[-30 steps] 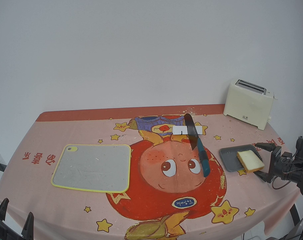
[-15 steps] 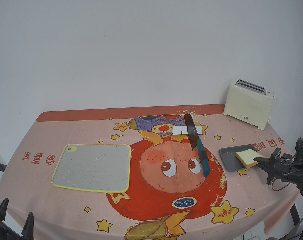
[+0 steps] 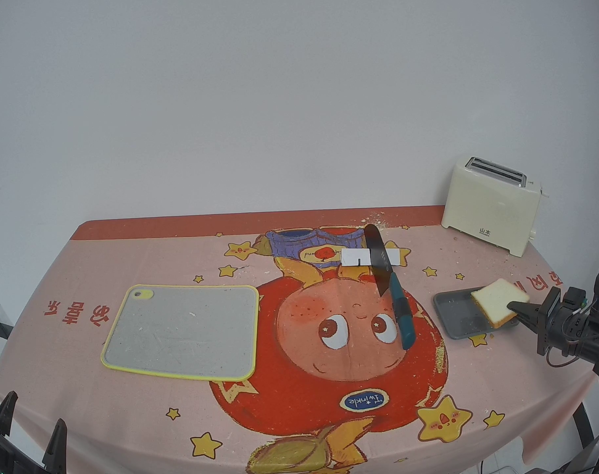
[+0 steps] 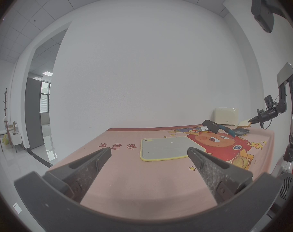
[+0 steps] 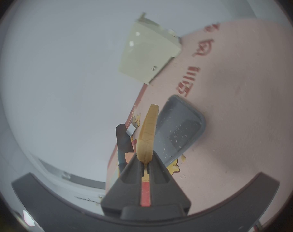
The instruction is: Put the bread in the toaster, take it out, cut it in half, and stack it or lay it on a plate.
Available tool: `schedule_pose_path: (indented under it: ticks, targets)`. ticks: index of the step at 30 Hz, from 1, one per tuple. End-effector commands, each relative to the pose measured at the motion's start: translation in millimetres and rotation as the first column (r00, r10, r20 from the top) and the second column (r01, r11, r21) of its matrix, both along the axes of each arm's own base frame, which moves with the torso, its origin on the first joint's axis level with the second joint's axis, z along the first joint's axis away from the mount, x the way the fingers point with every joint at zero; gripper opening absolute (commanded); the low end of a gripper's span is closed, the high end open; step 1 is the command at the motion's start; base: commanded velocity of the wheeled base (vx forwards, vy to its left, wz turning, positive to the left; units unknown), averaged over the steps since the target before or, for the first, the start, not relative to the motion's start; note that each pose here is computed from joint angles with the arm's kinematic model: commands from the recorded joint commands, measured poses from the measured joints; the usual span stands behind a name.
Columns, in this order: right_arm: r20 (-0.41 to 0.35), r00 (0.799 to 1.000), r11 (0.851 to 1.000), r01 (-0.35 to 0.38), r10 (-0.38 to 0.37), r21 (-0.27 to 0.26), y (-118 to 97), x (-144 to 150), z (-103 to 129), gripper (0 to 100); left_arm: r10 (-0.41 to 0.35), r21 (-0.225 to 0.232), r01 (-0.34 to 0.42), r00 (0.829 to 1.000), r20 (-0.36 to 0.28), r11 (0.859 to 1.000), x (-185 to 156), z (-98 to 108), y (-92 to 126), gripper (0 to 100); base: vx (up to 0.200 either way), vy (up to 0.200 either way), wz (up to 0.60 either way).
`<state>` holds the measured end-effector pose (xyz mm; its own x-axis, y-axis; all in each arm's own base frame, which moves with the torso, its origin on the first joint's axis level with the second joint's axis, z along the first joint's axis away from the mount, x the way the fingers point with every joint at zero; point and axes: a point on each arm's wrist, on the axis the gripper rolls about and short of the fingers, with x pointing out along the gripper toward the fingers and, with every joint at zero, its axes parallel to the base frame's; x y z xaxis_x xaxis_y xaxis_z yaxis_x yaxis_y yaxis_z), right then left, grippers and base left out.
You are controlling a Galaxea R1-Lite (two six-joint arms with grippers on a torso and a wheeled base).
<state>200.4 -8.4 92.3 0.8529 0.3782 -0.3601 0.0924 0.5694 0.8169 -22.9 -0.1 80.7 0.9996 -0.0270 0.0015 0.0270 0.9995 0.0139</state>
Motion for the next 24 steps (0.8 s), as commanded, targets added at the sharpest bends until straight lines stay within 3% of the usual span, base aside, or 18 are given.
schedule_pose_path:
  ticks: [1,3,6,9,10,11,12,13,15,20,24]
  targets:
    - [0.247,0.964,0.977,-0.04,0.093,-0.21,2,-21,34,0,0.001,0.0,-0.001,1.0,-0.012,1.0,1,-5,0,100,0.0,0.0,0.0]
    - [0.304,0.945,0.963,-0.039,0.123,-0.266,3,-23,42,0,0.002,0.0,-0.002,1.0,-0.012,1.0,1,-5,0,100,0.0,0.0,0.0]
    - [0.376,0.904,0.923,-0.05,0.205,-0.382,6,-24,52,0,0.001,0.0,-0.001,1.0,-0.012,1.0,1,-5,0,100,0.0,-0.067,0.0]
    - [0.45,0.828,0.855,-0.066,0.335,-0.514,9,-24,64,0,0.001,0.0,-0.001,1.0,-0.012,1.0,1,-5,0,100,0.0,-0.2,0.0]
    - [0.459,0.818,0.849,-0.065,0.347,-0.525,9,-25,66,0,0.001,0.0,-0.001,1.0,-0.012,1.0,1,-5,0,100,0.0,-0.2,0.0]
    - [0.501,0.765,0.822,-0.066,0.405,-0.566,10,-26,78,0,0.001,0.0,-0.001,1.0,-0.012,1.0,1,-5,0,100,0.0,-0.2,0.0]
    - [0.526,0.733,0.815,-0.068,0.432,-0.576,10,-27,86,0,0.001,0.0,-0.001,1.0,-0.012,1.0,1,-5,0,100,0.0,-0.2,0.0]
    - [0.538,0.714,0.812,-0.074,0.449,-0.579,11,-28,90,0,0.001,0.0,-0.001,1.0,-0.012,1.0,1,-5,0,100,0.0,-0.2,0.0]
    - [0.542,0.706,0.811,-0.078,0.456,-0.581,12,-29,93,0,0.001,0.0,-0.001,1.0,-0.012,1.0,1,-5,0,100,0.0,-0.2,0.0]
    - [0.565,0.652,0.798,-0.105,0.506,-0.593,22,-20,114,0,0.002,0.0,-0.002,1.0,-0.012,1.0,1,-5,0,100,0.0,-0.2,0.0]
    - [0.578,0.624,0.774,-0.071,0.527,-0.629,22,-9,130,0,0.002,0.0,-0.002,1.0,-0.012,1.0,1,-5,0,100,0.0,-0.2,0.0]
